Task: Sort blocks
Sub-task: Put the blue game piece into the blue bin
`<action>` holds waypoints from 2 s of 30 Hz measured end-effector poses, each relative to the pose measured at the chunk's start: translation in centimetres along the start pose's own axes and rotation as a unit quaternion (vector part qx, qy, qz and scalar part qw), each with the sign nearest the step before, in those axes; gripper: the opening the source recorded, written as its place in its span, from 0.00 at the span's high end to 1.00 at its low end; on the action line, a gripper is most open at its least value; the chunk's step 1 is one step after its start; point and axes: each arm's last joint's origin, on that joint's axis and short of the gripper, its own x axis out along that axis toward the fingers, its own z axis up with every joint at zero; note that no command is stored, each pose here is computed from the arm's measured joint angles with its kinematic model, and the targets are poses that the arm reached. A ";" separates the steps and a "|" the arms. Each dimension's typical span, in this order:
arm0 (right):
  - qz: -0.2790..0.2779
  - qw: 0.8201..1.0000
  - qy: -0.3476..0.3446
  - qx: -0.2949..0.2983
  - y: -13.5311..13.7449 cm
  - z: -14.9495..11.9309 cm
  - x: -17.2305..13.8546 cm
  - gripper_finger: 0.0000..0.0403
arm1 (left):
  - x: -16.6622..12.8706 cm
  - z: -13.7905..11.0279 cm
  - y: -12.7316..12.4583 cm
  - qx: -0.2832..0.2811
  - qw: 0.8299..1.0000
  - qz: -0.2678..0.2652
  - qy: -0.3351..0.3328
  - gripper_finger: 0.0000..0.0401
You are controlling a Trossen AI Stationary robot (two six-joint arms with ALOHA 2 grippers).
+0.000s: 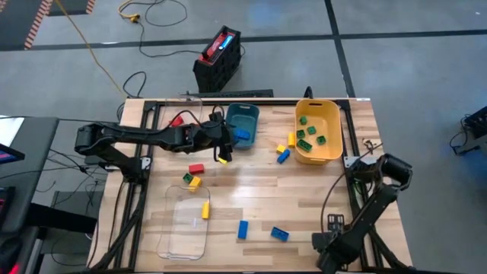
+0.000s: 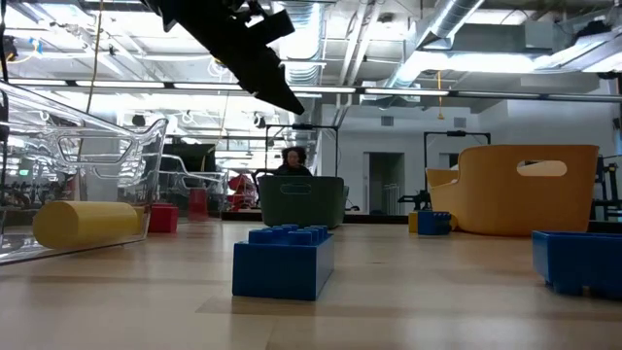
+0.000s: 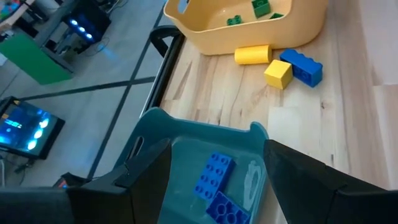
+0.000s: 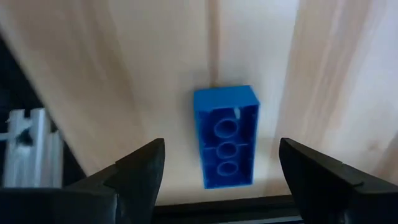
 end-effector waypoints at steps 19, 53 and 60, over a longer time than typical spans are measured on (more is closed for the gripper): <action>0.006 0.996 -0.005 -0.084 -1.4 0.9 2.3 0.55 | -1.5 0.1 0.5 -0.009 1.000 -0.008 0.002 0.38; -0.157 0.842 -0.510 0.082 -30.8 14.8 -13.7 0.73 | -6.3 -0.5 -3.0 -0.008 0.998 -0.048 -0.030 0.38; -0.163 0.816 -0.545 0.105 -36.2 17.7 -14.5 0.73 | -7.7 -3.1 -2.2 -0.008 0.999 -0.040 -0.033 0.38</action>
